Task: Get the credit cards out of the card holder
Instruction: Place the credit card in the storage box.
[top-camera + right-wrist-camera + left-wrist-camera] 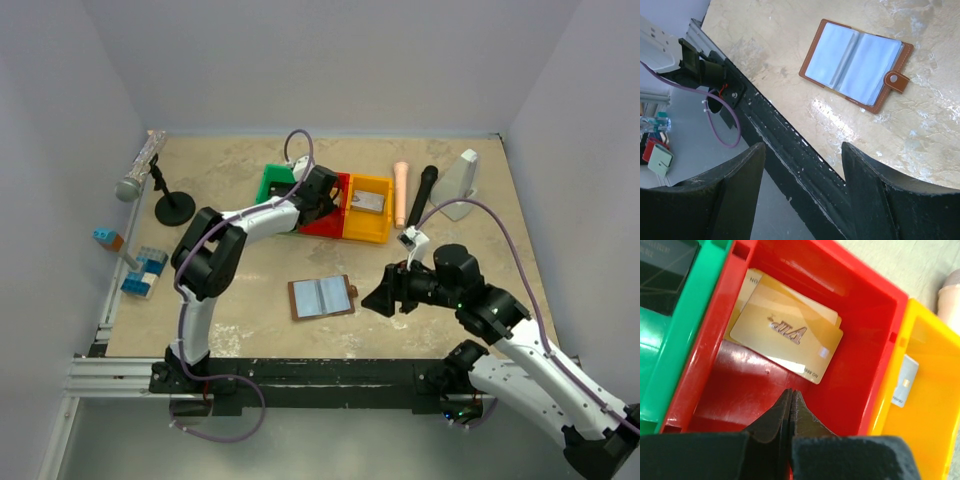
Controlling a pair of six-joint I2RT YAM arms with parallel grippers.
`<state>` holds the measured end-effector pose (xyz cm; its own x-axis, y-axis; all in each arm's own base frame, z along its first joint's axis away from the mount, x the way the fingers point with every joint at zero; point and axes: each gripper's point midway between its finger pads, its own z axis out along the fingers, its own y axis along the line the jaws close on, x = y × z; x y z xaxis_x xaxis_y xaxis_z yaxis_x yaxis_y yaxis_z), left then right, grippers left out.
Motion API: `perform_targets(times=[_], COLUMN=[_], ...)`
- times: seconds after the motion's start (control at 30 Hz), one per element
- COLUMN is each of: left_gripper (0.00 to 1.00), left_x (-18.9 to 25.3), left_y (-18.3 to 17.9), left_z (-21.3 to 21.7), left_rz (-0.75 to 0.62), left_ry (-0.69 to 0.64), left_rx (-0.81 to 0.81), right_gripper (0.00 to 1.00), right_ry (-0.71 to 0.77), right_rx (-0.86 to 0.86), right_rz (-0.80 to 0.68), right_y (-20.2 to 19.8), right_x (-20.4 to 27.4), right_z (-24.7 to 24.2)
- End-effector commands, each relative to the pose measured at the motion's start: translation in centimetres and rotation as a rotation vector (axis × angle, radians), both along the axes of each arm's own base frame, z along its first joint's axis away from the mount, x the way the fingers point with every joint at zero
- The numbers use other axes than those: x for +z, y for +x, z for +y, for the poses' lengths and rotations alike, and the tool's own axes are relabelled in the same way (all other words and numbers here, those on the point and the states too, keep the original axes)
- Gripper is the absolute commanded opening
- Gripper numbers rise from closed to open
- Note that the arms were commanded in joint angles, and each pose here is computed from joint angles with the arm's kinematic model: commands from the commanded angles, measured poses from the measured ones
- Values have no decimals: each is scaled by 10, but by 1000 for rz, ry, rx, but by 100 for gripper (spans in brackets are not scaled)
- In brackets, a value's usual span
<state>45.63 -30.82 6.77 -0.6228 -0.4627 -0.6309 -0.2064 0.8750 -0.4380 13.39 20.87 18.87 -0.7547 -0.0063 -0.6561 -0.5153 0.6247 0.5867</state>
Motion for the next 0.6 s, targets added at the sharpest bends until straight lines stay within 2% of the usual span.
perform_targets(times=[0.0,0.2,0.57], left_gripper=[0,0,0], left_x=[-10,-31,-26], left_y=[-7,0,22], left_z=[-4,-4,-6], left_rz=[90,219,181], left_ry=[-9,-46,-81], left_rx=[-13,17,19], right_gripper=[67,67,67], right_ry=[29,39,40], right_rx=[-5,-12,-7], right_rz=[-70,-62,-54], right_y=[10,11,14], right_x=[21,22,24], right_z=[4,5,9])
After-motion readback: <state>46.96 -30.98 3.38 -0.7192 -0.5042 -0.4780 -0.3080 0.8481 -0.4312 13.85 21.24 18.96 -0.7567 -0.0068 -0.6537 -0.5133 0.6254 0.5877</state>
